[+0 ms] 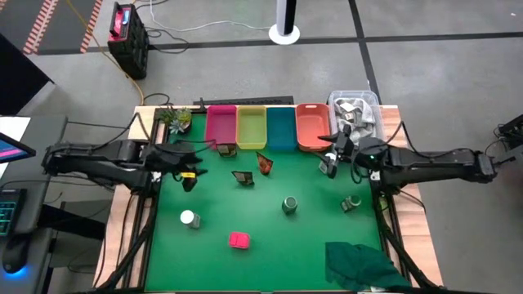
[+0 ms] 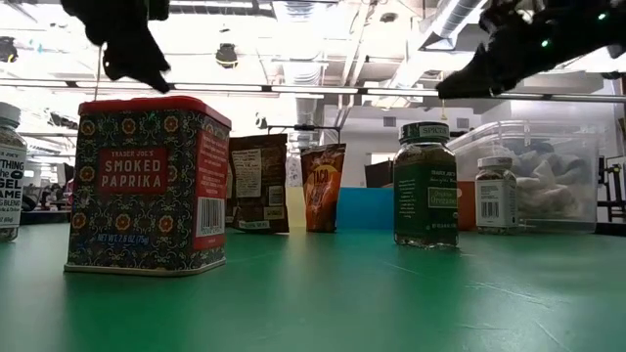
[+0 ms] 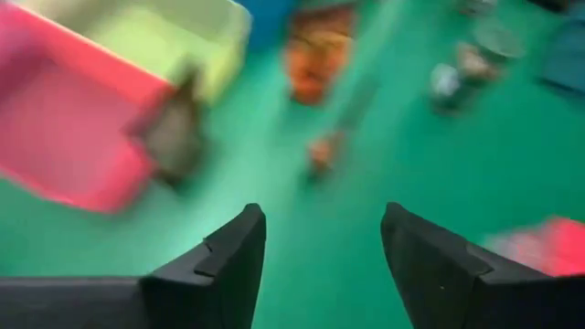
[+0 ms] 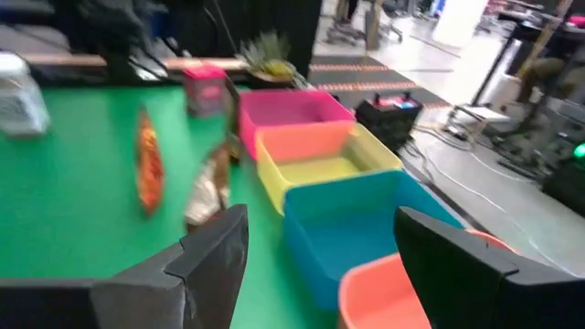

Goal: Sort spices by type
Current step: Put the bottom white seasoning bottle into the red bin, then put the top brown seasoning pack into the yellow bin

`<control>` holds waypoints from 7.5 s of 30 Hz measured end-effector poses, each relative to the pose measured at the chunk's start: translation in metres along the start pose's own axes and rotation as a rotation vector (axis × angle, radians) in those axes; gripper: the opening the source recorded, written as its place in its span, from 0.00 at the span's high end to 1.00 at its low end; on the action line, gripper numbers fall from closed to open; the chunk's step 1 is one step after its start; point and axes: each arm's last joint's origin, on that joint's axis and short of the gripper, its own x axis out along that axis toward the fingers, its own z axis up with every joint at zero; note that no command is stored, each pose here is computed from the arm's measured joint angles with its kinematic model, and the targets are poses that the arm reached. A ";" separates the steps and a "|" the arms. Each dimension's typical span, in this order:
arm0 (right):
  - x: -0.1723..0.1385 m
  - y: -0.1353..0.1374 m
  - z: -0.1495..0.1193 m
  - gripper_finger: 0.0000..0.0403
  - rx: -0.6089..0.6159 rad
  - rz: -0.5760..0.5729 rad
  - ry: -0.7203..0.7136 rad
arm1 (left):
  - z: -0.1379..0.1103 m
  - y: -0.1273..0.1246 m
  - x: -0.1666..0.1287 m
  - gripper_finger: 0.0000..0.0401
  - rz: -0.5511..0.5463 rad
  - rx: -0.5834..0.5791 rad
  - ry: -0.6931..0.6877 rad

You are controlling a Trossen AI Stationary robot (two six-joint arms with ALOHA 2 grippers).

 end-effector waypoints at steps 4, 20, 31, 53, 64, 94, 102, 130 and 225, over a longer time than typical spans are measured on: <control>0.008 -0.007 -0.005 0.25 0.032 -0.051 0.046 | 0.009 -0.024 0.007 0.45 -0.109 -0.065 0.181; 0.014 -0.009 -0.005 0.25 0.183 -0.070 -0.070 | -0.015 -0.095 0.034 0.45 0.031 -0.068 0.681; 0.010 0.004 -0.004 0.25 0.163 0.006 -0.063 | -0.044 -0.117 0.032 0.41 0.199 0.010 0.838; 0.010 0.005 -0.005 0.25 0.163 0.010 -0.063 | -0.078 -0.127 0.027 0.39 0.271 0.101 0.866; 0.010 0.005 -0.004 0.25 0.170 0.009 -0.067 | -0.081 -0.120 0.042 0.39 0.176 0.341 0.832; 0.010 0.005 -0.006 0.25 0.166 0.010 -0.052 | -0.068 -0.121 0.056 0.44 0.081 0.358 0.773; 0.010 0.005 -0.006 0.25 0.166 0.009 -0.052 | -0.068 -0.121 0.056 0.51 0.060 0.393 0.780; 0.037 0.024 -0.016 0.25 0.169 0.061 0.000 | 0.042 -0.048 0.070 0.51 0.104 0.381 0.732; -0.001 0.002 -0.021 0.25 0.076 -0.062 0.214 | 0.169 -0.051 0.135 0.28 0.096 0.522 0.588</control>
